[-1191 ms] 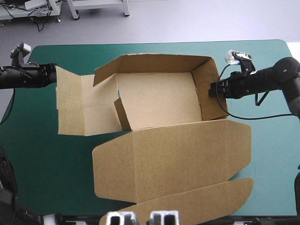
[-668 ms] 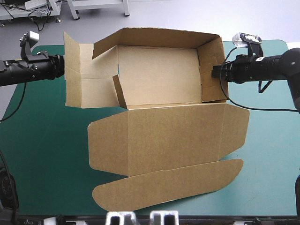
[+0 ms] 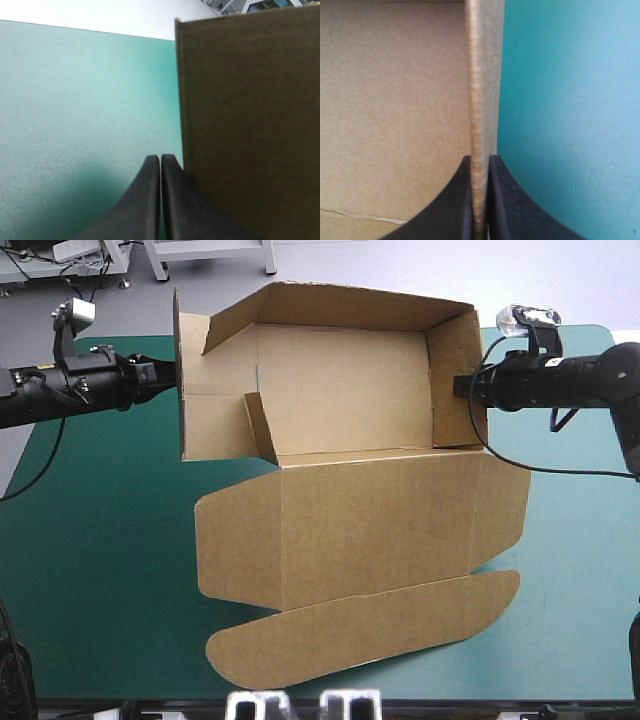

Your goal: Fold the box

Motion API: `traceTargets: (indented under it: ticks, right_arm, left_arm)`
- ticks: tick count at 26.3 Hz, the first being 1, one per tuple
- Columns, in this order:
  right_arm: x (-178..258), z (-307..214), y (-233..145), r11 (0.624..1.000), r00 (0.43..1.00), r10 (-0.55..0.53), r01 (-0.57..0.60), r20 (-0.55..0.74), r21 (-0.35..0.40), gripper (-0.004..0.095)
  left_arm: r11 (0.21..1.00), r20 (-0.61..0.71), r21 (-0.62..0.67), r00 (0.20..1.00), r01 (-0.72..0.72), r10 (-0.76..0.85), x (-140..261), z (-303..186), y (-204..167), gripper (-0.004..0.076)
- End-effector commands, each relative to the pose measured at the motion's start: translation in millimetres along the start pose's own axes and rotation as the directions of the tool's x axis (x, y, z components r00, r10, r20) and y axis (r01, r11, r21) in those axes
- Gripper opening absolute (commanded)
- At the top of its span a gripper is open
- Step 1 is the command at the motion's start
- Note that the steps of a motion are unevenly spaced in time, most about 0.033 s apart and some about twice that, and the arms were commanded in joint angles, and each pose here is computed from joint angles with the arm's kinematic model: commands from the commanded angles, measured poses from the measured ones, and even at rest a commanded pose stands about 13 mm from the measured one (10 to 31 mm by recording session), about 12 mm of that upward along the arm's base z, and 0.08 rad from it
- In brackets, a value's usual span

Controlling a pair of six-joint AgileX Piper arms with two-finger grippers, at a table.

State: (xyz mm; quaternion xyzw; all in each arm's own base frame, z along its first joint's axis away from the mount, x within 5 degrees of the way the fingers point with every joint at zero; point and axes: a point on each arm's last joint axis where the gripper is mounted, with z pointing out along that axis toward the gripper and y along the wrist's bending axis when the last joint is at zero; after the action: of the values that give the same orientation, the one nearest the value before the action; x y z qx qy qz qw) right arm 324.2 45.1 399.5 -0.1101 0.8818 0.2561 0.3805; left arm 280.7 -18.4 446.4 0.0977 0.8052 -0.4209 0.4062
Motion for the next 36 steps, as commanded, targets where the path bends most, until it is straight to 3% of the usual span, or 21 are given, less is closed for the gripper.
traceTargets:
  ticks: [1, 5, 19, 30, 32, 36]
  right_arm:
    - [-16.7, -13.9, 25.1, 0.999, 0.989, -0.04, 0.044, 0.144, -0.027, -0.0012]
    - [-17.1, -7.5, 35.1, 0.995, 0.983, -0.095, 0.097, 0.155, -0.003, -0.0008]
    - [-24.9, -7.9, 37.7, 0.999, 0.97, -0.034, 0.039, 0.242, -0.014, 0.0]
    - [-30.0, 1.4, 60.0, 0.997, 0.943, -0.073, 0.073, 0.326, 0.012, 0.0]
    - [-30.5, 1.4, 60.7, 0.998, 0.941, -0.068, 0.069, 0.332, 0.009, 0.0]
    - [-29.6, 2.5, 61.9, 0.998, 0.944, -0.063, 0.061, 0.325, 0.016, 0.0]
  left_arm:
    - [0.989, 0.023, 0.14, 0.999, -0.049, 0.046, -0.1, -7.7, -39.5, -0.0004]
    - [0.982, -0.006, 0.179, 0.998, -0.059, 0.061, 3.8, 1.0, -48.7, -0.0004]
    - [0.982, -0.013, 0.18, 0.998, -0.063, 0.066, 4.7, 2.4, -49.7, -0.0003]
    - [0.979, -0.006, 0.183, 0.996, -0.09, 0.093, 4.5, 2.3, -50.0, 0.0001]
    - [0.979, -0.006, 0.183, 0.996, -0.091, 0.093, 4.6, 2.3, -50.0, 0.0034]
    - [0.973, -0.021, 0.207, 0.994, -0.102, 0.108, 7.1, 7.2, -55.6, 0.0207]
